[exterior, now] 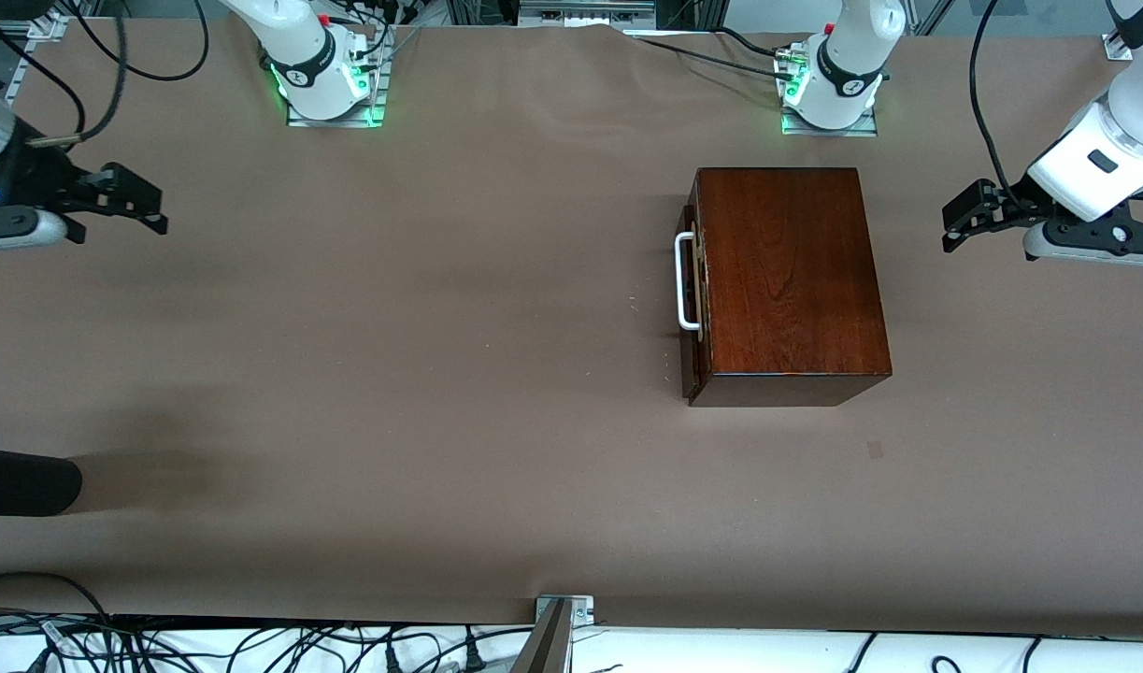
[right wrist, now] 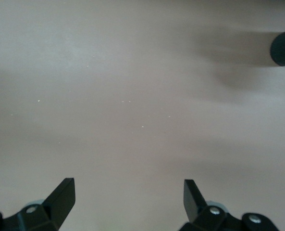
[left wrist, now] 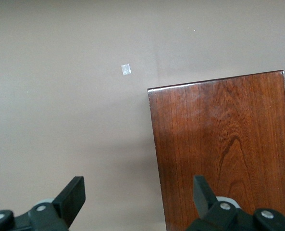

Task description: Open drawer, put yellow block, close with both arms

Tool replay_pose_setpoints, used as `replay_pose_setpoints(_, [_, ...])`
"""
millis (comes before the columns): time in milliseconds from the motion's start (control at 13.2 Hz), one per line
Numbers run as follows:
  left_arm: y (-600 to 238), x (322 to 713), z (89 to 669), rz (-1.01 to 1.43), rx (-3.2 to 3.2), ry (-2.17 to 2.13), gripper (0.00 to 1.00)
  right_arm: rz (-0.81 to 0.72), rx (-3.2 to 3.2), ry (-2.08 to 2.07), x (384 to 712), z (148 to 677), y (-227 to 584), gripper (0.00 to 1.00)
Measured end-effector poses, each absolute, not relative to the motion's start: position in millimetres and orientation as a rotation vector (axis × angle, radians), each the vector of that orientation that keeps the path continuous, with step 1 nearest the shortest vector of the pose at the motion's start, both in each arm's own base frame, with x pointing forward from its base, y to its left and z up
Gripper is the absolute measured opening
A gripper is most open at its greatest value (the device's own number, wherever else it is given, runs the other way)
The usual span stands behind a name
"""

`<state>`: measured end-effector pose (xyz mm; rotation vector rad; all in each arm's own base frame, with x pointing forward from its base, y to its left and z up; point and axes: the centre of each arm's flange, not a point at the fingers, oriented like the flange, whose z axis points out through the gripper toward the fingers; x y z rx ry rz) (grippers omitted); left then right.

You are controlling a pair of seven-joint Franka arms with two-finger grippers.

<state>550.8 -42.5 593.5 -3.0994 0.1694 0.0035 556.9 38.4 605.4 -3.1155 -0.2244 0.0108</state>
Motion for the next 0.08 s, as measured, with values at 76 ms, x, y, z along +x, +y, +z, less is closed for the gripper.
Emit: replay_pose_setpoints(76, [-42.6,550.8,593.5,0.004,-3.099,0.169,1.00,0.013,-3.115,-0.233,556.8,604.8,41.6,1.00])
